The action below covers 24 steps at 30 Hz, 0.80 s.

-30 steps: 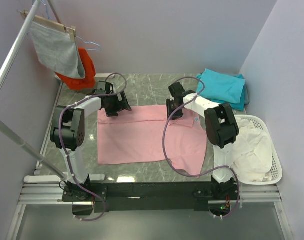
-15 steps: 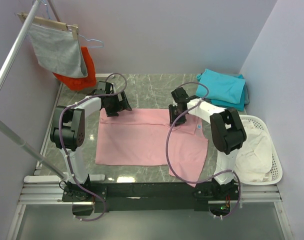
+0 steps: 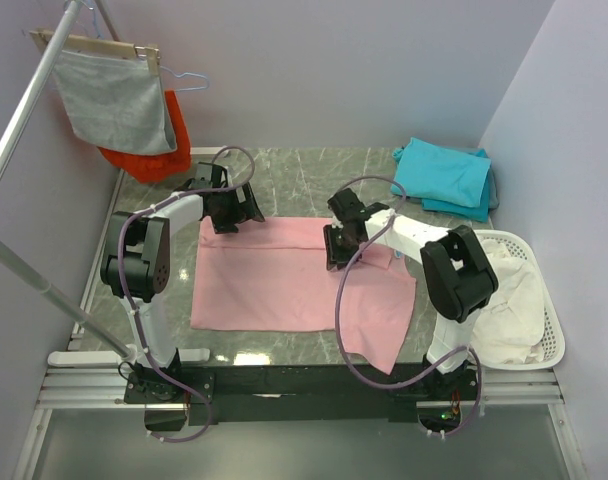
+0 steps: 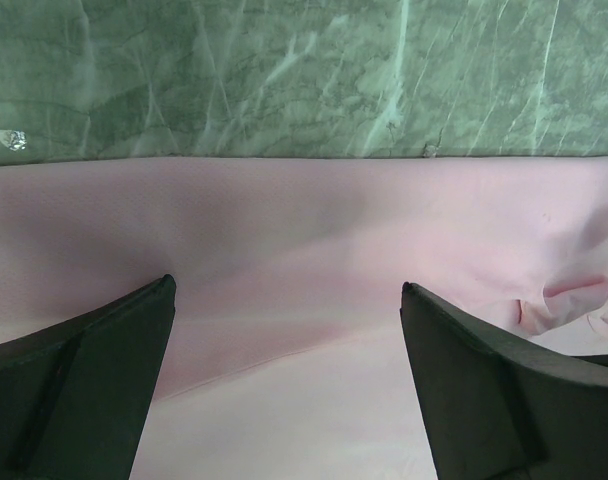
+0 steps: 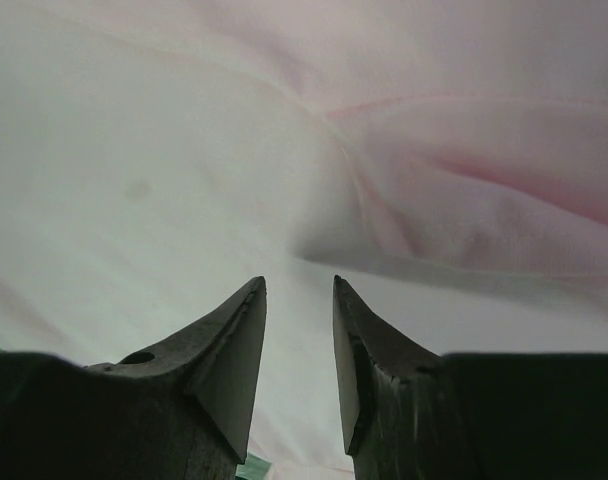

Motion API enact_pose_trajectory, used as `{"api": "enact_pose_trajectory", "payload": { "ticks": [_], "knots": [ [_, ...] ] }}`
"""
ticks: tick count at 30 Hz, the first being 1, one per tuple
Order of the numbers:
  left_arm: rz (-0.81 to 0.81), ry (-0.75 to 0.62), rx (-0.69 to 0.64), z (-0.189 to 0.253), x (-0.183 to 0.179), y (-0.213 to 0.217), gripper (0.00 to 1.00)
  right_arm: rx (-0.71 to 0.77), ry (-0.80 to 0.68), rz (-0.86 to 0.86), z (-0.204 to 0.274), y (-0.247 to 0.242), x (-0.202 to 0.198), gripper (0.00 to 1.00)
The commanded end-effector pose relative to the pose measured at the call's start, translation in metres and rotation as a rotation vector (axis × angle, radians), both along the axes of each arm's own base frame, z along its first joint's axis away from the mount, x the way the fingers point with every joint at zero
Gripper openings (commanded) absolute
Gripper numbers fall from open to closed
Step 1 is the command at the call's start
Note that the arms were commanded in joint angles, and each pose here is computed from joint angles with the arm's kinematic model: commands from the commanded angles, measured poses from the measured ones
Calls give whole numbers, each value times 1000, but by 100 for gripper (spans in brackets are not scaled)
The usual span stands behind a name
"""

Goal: Fold and stack the t-shirts
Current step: Fold the flattened tshirt in 1/3 of the way

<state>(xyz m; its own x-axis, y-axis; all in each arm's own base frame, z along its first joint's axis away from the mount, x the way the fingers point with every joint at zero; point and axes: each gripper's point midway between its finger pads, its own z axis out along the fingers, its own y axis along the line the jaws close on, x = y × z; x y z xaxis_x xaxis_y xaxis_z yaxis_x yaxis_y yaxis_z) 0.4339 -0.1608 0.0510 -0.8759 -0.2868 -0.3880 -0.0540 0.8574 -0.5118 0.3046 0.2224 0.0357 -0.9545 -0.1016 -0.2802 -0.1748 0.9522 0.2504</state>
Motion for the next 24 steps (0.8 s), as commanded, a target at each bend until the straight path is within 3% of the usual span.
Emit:
{"api": "enact_pose_trajectory", "payload": {
  "ticks": [1, 13, 24],
  "knots": [
    [-27, -22, -15, 2, 2, -7, 99, -39, -135, -60, 32, -11, 20, 41],
    [-31, -19, -14, 2, 1, -8, 99, -103, -195, -168, 32, -45, 84, 42],
    [-29, -12, -8, -1, 0, -7, 99, -118, -123, -192, 2, -64, 80, 42]
  ]
}}
